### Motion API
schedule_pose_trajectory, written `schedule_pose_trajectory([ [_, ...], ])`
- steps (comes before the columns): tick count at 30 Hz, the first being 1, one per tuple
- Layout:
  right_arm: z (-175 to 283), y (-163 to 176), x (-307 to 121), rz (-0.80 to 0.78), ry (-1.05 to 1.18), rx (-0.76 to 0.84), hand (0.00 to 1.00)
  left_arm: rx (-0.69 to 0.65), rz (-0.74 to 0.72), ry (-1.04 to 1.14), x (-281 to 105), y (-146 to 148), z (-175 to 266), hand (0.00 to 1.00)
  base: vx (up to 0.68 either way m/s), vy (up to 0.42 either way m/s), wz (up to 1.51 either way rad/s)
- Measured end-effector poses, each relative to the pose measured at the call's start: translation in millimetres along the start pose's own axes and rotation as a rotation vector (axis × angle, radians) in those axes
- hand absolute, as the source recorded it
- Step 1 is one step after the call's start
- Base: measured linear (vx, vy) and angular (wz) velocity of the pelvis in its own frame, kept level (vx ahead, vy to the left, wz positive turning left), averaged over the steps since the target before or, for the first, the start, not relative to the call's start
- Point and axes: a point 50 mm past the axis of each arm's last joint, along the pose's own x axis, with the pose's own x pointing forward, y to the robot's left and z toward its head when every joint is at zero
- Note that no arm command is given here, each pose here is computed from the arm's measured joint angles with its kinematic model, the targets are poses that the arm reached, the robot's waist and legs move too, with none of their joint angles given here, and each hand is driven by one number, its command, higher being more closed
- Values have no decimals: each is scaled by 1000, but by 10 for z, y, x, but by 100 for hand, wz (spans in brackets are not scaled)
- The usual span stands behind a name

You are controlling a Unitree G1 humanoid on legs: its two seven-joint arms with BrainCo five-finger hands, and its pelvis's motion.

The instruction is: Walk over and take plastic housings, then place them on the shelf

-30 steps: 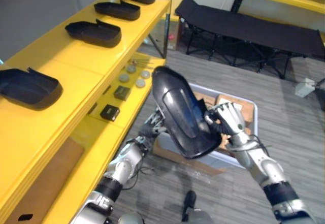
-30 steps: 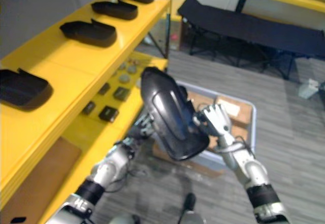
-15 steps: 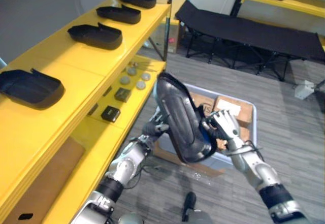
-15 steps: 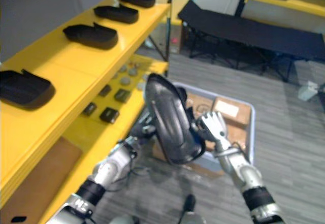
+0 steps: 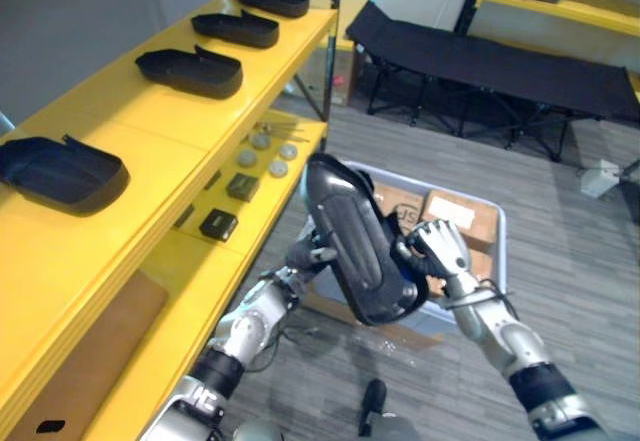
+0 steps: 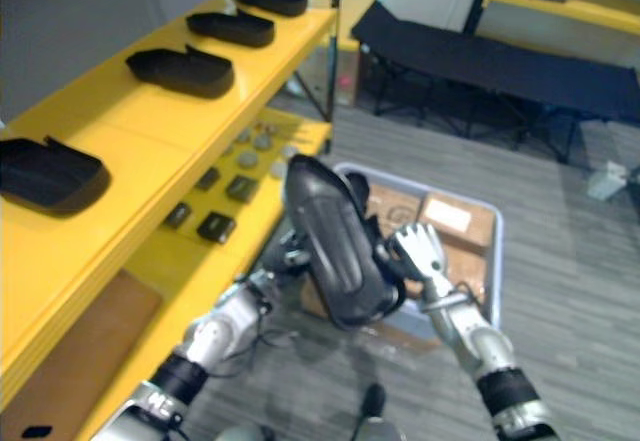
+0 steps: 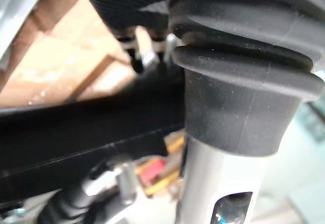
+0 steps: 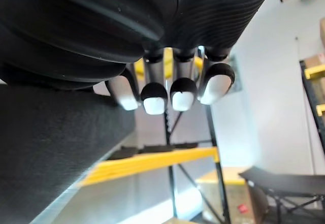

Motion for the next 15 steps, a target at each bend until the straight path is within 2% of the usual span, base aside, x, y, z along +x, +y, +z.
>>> schedule_pose_trajectory([
  [15,-86,-54,15,-31,58,-1,100,-17,-19,17,-13,-12,-76,0,0,0,0],
])
